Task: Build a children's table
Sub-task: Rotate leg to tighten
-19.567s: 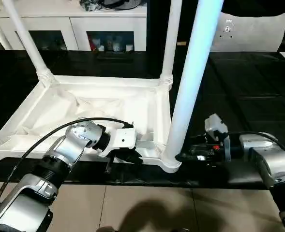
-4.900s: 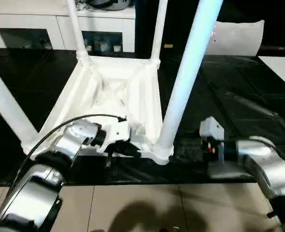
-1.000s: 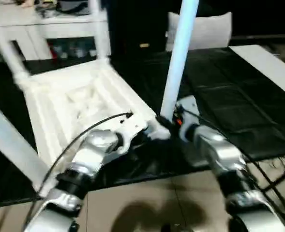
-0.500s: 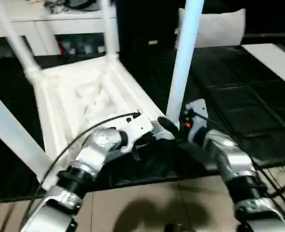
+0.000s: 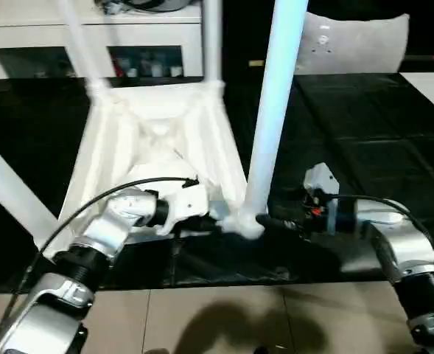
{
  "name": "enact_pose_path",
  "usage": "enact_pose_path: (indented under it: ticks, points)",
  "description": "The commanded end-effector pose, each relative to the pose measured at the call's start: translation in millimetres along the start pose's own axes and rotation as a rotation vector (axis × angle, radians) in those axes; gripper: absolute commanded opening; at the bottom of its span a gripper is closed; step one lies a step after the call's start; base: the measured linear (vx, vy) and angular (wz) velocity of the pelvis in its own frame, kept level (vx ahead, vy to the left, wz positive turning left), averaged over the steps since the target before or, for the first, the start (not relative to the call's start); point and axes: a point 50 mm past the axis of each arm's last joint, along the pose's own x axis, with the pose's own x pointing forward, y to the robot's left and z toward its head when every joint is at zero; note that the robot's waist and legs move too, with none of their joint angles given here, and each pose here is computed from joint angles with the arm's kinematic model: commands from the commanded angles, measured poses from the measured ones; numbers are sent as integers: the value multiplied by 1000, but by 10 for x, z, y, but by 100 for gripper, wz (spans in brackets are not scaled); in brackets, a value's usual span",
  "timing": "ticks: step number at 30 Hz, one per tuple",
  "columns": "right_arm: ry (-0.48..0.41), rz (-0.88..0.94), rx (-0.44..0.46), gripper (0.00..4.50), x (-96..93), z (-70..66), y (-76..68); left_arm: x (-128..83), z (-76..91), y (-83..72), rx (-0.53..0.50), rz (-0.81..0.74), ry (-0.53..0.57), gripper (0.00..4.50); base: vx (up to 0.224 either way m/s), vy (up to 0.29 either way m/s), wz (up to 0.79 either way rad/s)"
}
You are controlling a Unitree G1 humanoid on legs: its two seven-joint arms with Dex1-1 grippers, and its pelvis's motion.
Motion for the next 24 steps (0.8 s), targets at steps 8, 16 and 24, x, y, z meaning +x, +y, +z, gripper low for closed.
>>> enact_pose_path:
  ticks: [8,16,24]
  points:
    - [14,165,4,270,54,51,64,119,-68,-190,48,-248,61,0,0,0,0]
    - [13,202,19,205,80,40,91,121,-70,-180,48,-256,55,0,0,0,0]
    - [-12,208,50,195,89,11,156,134,-73,-169,-12,-204,19,0,0,0,0]
